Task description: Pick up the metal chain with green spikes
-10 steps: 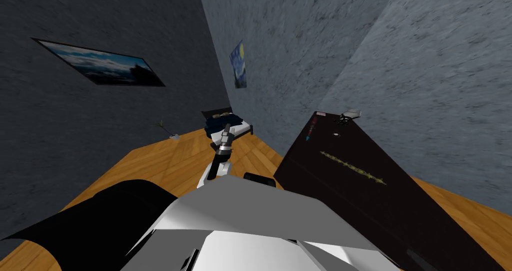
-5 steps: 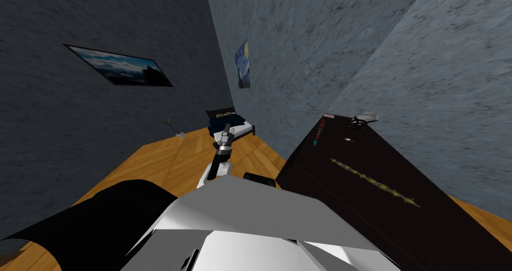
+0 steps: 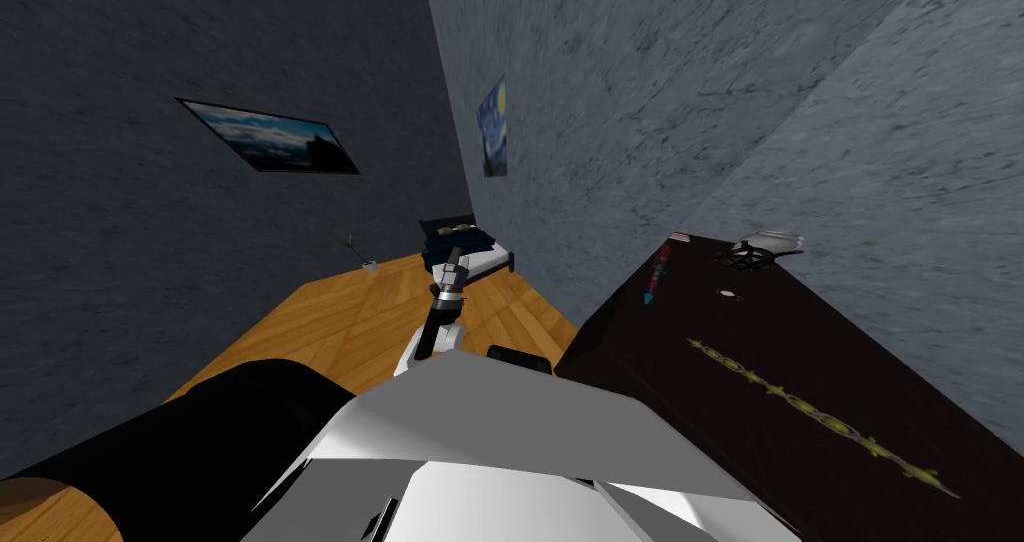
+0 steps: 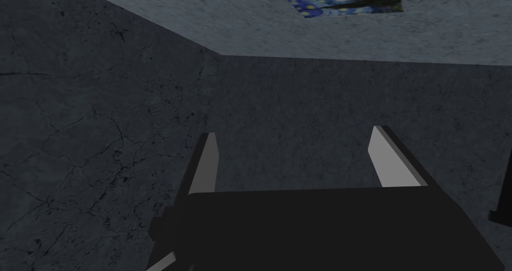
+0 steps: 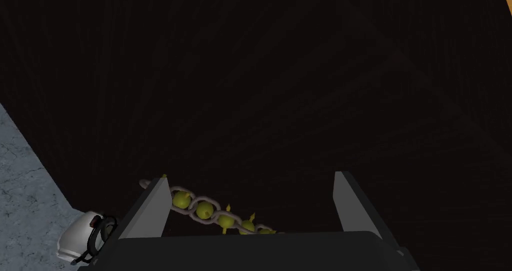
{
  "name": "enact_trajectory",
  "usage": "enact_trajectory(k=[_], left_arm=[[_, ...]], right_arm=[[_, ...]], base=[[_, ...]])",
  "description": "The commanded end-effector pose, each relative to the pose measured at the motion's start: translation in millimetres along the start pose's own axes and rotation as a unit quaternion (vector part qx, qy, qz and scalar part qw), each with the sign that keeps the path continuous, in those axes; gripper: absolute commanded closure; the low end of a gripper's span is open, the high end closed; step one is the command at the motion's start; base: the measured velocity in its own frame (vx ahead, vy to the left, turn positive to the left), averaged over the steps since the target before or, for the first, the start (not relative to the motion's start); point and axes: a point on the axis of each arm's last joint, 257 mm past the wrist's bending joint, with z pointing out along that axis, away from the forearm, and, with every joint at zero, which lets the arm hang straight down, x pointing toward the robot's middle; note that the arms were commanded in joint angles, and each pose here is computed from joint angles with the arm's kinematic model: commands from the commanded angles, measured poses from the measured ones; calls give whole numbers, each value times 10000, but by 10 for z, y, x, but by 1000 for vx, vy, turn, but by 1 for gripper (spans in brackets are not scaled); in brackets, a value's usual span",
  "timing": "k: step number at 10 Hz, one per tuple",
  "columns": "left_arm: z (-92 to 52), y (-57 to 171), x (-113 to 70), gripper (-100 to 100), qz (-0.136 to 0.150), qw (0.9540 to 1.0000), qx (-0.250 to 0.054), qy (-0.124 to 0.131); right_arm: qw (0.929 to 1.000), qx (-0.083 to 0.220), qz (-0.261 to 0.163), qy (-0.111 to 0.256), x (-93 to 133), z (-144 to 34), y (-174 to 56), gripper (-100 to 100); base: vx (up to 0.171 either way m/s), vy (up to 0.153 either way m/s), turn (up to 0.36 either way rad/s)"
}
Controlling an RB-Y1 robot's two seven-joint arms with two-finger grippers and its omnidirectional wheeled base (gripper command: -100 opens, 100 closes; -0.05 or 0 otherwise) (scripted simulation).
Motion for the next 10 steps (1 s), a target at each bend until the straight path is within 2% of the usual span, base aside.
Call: enact_trajectory(k=[1,2,4,7,10], left_arm=[[0,0,0,0,0,10000,0,0],[0,0,0,0,0,10000,0,0],[0,0,0,0,0,10000,0,0],[0,0,0,0,1,10000,0,0],[0,0,0,0,1,10000,0,0]], right_arm=[[9983,28,-546,216,5,0,-125,-100],[9980,13,-603,214,-38,12,-129,-100],[9904,-6,-1306,458,-74,37,-242,-100],[9719,-104,-2231,744,-147,91,-332,-100],[9521,-226,-2903,936,-187,136,-354,-100]], base=[[94,-1,148],[71,-4,53],[88,-1,90],[120,-30,101],[89,-23,77]])
